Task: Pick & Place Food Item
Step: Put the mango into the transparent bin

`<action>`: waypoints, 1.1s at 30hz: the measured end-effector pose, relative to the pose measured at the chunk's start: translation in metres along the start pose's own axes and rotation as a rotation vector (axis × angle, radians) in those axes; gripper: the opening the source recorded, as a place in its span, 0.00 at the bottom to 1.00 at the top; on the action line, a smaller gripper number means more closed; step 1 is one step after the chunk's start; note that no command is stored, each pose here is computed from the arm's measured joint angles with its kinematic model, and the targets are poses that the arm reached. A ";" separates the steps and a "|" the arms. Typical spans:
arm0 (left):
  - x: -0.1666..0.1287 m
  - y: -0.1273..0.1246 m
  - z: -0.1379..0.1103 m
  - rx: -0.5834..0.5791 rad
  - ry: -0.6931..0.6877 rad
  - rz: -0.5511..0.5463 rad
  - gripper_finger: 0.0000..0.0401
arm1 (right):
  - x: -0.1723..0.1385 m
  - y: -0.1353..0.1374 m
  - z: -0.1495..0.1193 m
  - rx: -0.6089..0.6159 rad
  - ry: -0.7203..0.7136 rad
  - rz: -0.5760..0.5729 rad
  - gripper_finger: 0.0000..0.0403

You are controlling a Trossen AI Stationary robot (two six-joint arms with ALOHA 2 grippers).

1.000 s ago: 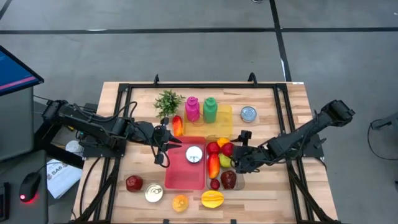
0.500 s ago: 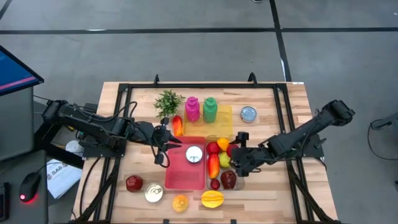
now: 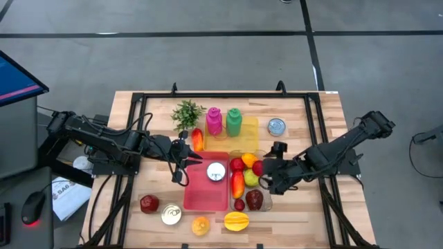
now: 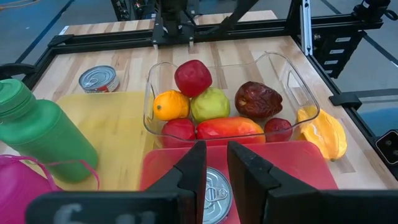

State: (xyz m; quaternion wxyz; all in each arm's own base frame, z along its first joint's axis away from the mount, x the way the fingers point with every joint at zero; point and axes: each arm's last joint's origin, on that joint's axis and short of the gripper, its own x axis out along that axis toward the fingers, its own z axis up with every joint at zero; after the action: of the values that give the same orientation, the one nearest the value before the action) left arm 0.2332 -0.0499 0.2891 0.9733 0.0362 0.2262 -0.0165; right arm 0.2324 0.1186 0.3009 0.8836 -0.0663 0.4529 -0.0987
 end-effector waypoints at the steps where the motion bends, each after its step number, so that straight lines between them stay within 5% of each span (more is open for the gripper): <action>1: 0.000 0.000 0.000 0.000 0.000 0.000 0.13 | -0.002 -0.002 0.001 0.005 0.002 -0.021 0.94; 22: 0.000 0.000 0.000 -0.040 0.000 -0.001 0.13 | 0.002 -0.052 -0.008 0.006 0.213 -0.350 0.78; 33: 0.000 0.000 0.000 -0.125 0.000 -0.001 0.13 | 0.015 -0.069 0.007 0.153 0.147 -0.358 0.77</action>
State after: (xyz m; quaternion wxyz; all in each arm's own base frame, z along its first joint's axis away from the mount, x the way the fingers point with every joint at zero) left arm 0.2332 -0.0500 0.2891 0.9736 -0.0247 0.2271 -0.0029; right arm 0.2387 0.0486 0.3066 0.8191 -0.0711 0.4882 -0.2926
